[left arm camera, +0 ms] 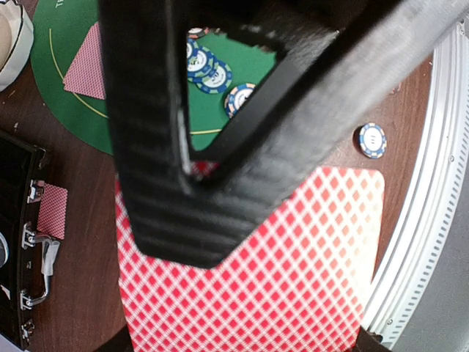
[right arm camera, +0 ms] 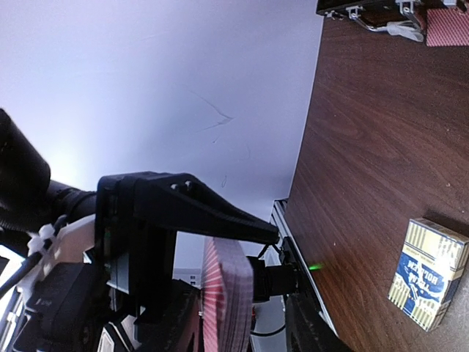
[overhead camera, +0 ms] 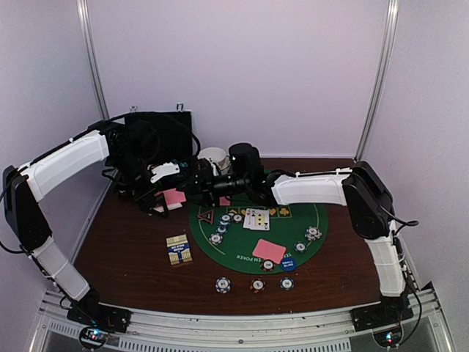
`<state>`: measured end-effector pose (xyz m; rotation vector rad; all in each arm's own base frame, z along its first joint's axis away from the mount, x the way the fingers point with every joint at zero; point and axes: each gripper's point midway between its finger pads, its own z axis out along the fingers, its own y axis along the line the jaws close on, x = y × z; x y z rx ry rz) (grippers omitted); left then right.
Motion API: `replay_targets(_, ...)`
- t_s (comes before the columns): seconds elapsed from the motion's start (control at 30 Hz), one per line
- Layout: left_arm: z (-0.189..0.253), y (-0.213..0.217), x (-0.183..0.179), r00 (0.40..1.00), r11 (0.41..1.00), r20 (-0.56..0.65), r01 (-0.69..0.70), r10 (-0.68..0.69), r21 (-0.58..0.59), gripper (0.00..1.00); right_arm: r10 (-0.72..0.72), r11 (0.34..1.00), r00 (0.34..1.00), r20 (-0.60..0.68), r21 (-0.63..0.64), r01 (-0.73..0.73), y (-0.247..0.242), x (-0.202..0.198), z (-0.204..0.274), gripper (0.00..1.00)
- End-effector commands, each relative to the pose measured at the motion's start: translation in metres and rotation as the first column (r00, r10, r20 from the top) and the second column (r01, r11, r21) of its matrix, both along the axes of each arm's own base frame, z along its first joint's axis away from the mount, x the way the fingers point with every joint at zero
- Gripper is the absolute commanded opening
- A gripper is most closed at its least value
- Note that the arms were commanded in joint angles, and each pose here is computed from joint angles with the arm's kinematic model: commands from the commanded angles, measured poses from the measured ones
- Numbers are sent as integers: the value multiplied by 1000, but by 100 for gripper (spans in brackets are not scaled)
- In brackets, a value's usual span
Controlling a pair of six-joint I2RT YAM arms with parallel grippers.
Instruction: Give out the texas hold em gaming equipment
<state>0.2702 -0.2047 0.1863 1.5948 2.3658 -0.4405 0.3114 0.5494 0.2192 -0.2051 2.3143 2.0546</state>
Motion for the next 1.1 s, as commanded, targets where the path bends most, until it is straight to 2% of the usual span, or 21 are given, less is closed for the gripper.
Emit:
replay_targets(0.0, 9, -1, 4, 999, 1000, 37, 6, -5, -21, 0, 14, 999, 998, 54, 51, -17, -11, -8, 39, 36)
replay_targets(0.13, 9, -2, 5, 999, 1000, 38, 6, -5, -21, 0, 19, 998, 999, 51, 53, -21, -13, -11, 42, 24)
replay_targets(0.5, 9, -1, 4, 999, 1000, 37, 4, -3, -18, 0, 51, 997, 998, 31, 61, -52, -5, -20, 38, 11)
replay_targets(0.63, 8, -1, 5, 999, 1000, 37, 5, -4, -17, 0, 60, 995, 998, 18, 72, -61, -1, -22, 39, 10)
replay_targets(0.77, 8, -1, 5, 999, 1000, 38, 3, -3, -15, 0, 72, 995, 997, 12, 68, -73, 3, -24, 36, 26)
replay_targets(0.83, 8, 0, 5, 999, 1000, 37, 4, -4, -14, 0, 77, 995, 997, 11, 68, -77, 4, -25, 36, 26)
replay_targets(0.9, 8, 0, 4, 999, 1000, 38, 3, -3, -13, 0, 81, 995, 997, 8, 66, -81, 5, -25, 34, 25)
replay_targets(1.07, 8, 0, 5, 999, 1000, 41, 5, -4, -12, 0, 84, 994, 996, 1, 66, -84, 7, -26, 33, 13)
